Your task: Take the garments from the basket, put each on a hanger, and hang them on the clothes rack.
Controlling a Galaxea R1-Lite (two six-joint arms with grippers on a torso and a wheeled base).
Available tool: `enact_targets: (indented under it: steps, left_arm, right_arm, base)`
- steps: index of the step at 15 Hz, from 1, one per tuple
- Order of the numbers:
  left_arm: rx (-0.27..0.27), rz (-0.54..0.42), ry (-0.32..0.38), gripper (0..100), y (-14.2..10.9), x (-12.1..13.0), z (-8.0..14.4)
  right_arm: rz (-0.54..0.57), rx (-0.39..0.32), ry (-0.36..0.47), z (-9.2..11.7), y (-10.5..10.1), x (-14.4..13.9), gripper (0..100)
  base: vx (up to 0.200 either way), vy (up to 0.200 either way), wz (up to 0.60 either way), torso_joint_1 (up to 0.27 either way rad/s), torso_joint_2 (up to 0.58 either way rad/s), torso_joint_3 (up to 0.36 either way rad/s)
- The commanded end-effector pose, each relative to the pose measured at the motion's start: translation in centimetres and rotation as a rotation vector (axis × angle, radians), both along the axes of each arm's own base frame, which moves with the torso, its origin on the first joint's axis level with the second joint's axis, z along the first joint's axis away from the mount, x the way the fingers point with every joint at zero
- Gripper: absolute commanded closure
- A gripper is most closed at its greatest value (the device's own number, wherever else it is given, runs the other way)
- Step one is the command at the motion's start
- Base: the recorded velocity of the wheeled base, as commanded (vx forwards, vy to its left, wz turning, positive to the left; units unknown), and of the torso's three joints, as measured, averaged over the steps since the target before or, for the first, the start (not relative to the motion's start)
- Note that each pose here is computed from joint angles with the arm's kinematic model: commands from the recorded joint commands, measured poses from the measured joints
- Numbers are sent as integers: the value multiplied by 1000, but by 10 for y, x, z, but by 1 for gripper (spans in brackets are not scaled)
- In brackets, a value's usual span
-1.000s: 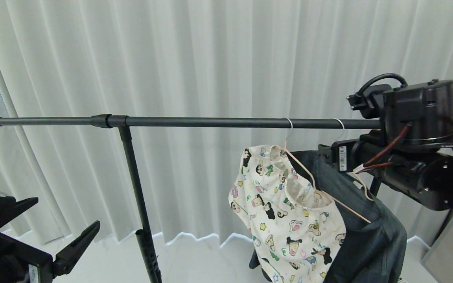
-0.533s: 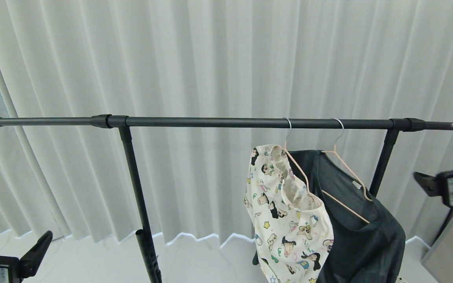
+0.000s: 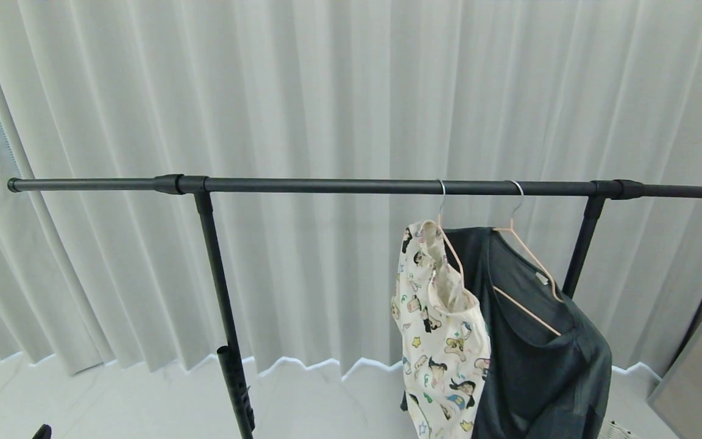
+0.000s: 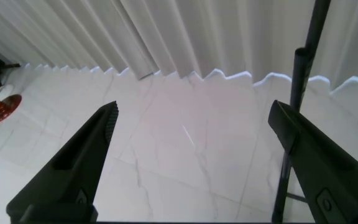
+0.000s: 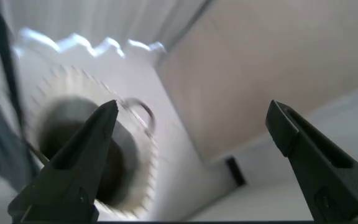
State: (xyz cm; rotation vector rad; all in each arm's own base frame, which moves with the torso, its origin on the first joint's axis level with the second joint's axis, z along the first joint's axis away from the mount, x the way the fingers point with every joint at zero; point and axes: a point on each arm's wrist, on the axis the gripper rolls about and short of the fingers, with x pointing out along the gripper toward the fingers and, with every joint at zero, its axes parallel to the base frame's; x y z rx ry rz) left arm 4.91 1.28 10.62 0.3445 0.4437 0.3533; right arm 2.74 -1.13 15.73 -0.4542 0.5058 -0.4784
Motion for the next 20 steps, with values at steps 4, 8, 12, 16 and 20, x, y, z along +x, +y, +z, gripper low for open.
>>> enact_targets:
  steps: [4,8,12,16,20]
  left_arm:
    - [3,-14,-37,0,-2,-9,-4]
    - [-40,-7,-96,0,-3,-13,-3]
    - [11,-109,-185,0,-7,-53,-22]
    - [60,-129,-369,0,-7,-69,-23]
    - [52,-129,-424,0,-7,-73,-24]
  right_arm:
    - [-6,-53,-22,-57,-3,-51,0]
    - [2,-44,-151,-61,-4,-64,0]
    - [-23,15,-205,-62,-4,-65,0]
    - [-19,-2,-194,-62,-4,-66,0]
    - [-27,13,-205,-62,-4,-66,0]
  base:
    - [-200,0,0,-5,-1,6]
    - [-200,0,0,6,2,0]
    - [-200,0,0,2,4,2]
    - [-200,0,0,4,2,2]
    - [-150,0,0,2,2,1]
